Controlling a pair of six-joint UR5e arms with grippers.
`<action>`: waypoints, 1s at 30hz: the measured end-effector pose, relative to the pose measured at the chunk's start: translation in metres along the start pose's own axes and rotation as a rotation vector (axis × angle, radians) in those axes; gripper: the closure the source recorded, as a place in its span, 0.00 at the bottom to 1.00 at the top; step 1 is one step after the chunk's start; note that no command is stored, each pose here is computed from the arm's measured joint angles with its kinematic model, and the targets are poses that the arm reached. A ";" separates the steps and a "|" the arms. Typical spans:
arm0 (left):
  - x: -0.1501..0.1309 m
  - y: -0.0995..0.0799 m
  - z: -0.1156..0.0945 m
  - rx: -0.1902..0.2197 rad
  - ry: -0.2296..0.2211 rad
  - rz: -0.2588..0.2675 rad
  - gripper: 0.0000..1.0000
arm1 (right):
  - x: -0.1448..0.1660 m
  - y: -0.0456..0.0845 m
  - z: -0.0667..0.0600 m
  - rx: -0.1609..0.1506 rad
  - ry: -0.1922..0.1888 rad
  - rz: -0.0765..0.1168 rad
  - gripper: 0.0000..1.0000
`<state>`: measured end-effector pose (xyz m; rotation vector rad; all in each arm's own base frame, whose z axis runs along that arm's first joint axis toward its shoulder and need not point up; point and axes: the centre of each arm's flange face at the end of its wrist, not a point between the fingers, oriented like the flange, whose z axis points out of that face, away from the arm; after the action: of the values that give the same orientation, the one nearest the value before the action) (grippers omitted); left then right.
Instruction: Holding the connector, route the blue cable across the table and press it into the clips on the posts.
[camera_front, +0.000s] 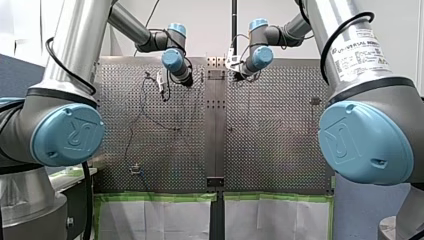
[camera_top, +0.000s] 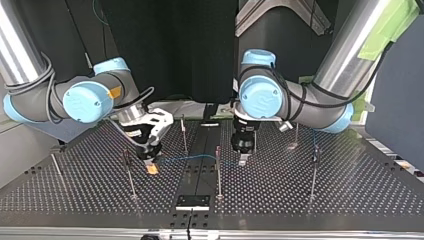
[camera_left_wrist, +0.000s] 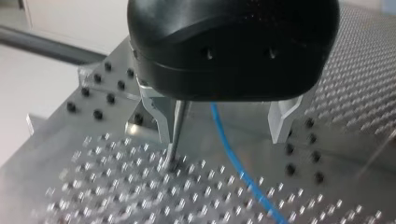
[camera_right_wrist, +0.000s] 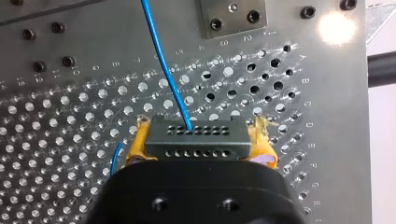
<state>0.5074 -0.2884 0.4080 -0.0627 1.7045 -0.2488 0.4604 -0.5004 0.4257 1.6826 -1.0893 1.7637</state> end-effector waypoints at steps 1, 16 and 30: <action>0.001 -0.002 -0.006 0.006 0.007 0.001 0.00 | 0.000 0.000 0.000 -0.002 0.000 0.000 1.00; -0.023 -0.031 -0.065 0.082 -0.045 -0.009 0.00 | 0.002 0.007 0.000 -0.022 0.001 -0.002 1.00; -0.036 -0.087 -0.076 0.110 -0.125 -0.019 0.00 | 0.004 0.012 -0.001 -0.034 0.003 -0.001 1.00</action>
<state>0.4290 -0.3573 0.4699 -0.0130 1.5641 -0.3458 0.4497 -0.5076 0.4271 1.6592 -1.1103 1.7371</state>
